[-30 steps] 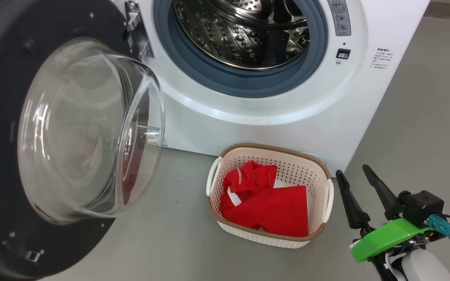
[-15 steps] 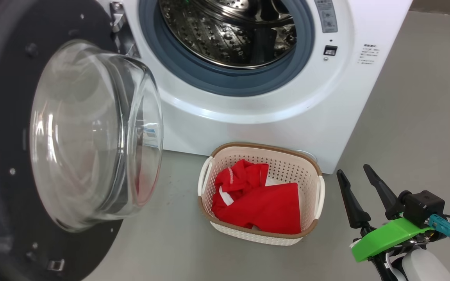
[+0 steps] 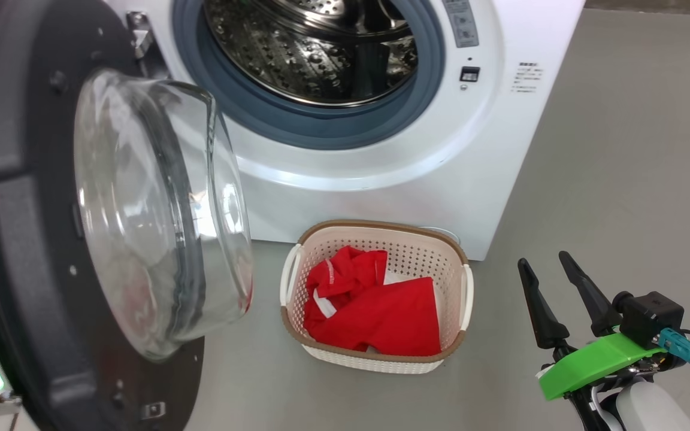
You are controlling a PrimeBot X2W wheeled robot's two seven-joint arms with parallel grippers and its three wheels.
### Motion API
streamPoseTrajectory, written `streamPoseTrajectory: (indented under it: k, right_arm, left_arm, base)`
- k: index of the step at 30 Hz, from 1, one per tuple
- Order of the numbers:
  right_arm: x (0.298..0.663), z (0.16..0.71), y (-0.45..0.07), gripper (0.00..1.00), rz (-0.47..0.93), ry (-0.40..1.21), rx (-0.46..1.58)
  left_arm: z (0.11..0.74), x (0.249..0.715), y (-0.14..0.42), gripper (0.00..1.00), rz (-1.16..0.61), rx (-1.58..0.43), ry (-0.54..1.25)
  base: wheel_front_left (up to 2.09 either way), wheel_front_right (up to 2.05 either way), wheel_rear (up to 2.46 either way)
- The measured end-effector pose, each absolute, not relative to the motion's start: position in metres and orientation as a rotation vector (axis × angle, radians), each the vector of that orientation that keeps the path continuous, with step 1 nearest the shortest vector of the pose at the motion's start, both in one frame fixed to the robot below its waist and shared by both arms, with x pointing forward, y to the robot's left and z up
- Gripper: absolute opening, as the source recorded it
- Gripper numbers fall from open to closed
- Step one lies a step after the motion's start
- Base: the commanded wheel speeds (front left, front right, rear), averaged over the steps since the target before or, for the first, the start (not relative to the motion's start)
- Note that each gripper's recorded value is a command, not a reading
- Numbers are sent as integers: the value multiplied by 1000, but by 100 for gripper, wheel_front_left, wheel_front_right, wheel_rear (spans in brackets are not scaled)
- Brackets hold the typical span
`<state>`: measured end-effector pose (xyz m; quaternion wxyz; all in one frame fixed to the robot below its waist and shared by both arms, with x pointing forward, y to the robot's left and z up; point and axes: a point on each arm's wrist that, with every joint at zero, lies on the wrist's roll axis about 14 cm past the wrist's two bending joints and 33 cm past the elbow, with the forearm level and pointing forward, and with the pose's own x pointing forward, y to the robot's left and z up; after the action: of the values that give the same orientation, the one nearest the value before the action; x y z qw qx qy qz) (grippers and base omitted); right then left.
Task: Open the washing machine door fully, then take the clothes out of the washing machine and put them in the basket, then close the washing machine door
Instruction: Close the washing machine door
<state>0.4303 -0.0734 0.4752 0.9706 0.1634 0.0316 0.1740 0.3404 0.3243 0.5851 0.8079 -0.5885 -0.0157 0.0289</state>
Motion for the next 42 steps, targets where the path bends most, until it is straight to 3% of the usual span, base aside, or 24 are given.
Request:
streamPoseTrajectory:
  k: [25, 42]
  right_arm:
    - [419, 473, -115, 100, 240, 54, 326]
    - [415, 478, -123, 100, 221, 41, 323]
  left_arm:
    - [587, 387, 235, 0, -157, -1338, 83]
    - [585, 391, 218, 0, -196, -1364, 110]
  base:
    - [0, 0, 0]
    - [0, 0, 0]
